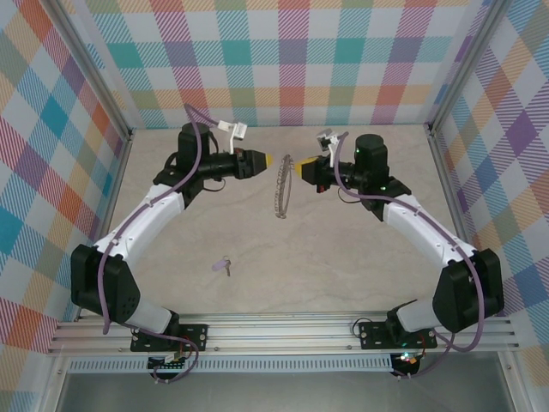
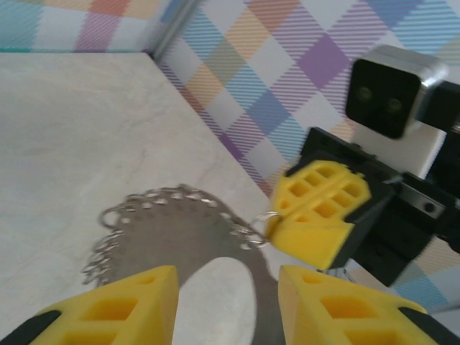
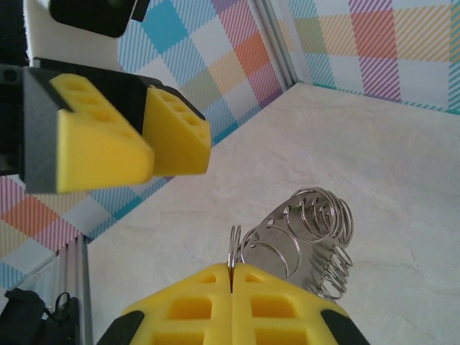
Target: Put the keys on the keyring
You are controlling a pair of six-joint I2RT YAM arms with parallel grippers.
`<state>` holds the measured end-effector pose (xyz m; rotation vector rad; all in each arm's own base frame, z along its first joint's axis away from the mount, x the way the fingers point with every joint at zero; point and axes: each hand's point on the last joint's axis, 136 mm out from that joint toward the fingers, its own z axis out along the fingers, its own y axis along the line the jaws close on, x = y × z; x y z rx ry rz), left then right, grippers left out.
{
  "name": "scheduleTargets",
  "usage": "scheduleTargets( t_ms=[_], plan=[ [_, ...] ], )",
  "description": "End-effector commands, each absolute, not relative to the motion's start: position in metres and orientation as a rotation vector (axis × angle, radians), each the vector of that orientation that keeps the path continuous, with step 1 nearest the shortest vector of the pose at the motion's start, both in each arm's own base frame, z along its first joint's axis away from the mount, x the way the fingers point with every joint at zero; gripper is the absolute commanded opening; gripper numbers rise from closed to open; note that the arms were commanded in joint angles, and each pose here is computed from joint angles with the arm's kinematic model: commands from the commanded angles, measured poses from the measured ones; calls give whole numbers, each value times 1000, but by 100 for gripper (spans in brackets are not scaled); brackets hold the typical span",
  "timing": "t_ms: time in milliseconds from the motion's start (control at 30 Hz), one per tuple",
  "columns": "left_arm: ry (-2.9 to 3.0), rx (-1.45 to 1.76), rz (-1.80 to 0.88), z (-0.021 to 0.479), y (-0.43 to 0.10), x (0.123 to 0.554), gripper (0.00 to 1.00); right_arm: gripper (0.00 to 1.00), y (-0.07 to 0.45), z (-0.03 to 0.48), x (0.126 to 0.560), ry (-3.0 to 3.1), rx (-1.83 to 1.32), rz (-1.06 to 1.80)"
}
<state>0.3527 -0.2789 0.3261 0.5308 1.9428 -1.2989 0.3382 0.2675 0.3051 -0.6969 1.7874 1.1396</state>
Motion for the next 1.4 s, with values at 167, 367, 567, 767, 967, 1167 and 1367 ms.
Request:
scheduleTargets(
  t_ms=[167,367,567,767,967,1167,1367],
  plan=[
    [1830,709,-1357,353,-313,335,39,0,265,332,317,1707,-743,1268],
    [1844,695,-1342,348,-312,336,39,0,262,334,315,1691,-740,1317],
    [1844,694,-1344,347,-314,336,39,0,263,339,313,1679,-746,1346],
    [1852,703,-1361,344,-320,339,39,0,265,345,308,1662,-764,1380],
    [1843,717,-1369,346,-325,338,38,0,267,345,309,1661,-775,1401],
    [1836,731,-1379,348,-330,338,38,0,269,345,309,1663,-785,1420],
    [1833,745,-1388,348,-335,336,33,0,269,341,310,1673,-783,1424]
  ],
)
